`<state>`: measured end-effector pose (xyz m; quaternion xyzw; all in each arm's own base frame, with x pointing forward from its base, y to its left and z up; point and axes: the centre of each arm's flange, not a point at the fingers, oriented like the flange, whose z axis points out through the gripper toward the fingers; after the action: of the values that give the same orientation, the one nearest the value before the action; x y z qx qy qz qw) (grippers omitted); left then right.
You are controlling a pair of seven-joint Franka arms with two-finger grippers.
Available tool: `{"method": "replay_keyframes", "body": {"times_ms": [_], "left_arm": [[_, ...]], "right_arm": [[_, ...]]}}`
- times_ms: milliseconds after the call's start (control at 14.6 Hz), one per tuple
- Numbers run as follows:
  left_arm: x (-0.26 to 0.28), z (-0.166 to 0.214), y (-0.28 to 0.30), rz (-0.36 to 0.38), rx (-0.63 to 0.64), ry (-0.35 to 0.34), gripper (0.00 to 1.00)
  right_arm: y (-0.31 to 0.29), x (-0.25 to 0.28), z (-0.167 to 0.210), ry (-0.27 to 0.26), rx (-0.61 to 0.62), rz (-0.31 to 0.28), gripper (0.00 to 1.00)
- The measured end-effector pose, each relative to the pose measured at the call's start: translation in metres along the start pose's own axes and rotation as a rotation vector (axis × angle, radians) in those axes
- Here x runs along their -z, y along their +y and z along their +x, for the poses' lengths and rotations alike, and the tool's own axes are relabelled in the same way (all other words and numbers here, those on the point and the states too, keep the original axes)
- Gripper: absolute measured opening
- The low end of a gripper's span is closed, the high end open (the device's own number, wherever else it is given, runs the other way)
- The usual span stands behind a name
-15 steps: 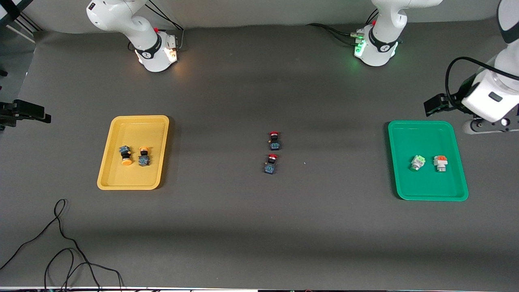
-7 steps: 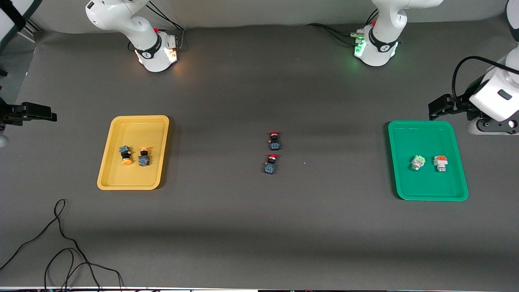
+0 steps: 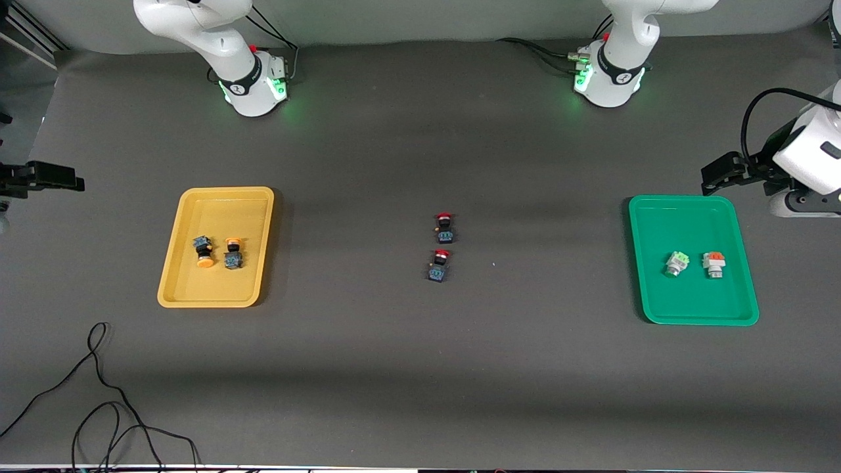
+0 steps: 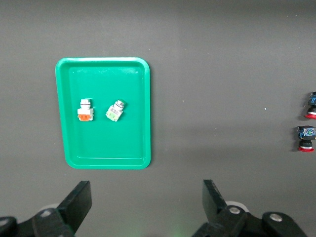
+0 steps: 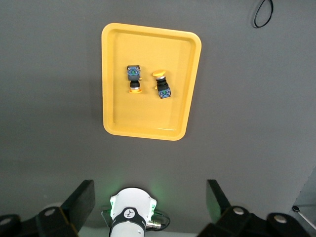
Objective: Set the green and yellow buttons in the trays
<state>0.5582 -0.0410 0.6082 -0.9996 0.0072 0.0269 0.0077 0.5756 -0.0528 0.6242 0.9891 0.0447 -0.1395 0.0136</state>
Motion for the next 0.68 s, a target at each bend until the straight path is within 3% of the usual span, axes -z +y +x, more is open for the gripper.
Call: {"method": "replay_keyframes", "body": {"times_ms": [342,684], "left_arm": [[0.000,0.000,-0.001,0.000,0.004,0.000,1.00],[-0.001,0.001,-0.007,0.001,0.017,-0.001,1.00]], "right_arm": [[-0.009,-0.012,-0.031,0.109,0.005,-0.012,1.00],[-0.006,-0.014,-0.046,0.158,-0.001,-0.012,1.00]]}}
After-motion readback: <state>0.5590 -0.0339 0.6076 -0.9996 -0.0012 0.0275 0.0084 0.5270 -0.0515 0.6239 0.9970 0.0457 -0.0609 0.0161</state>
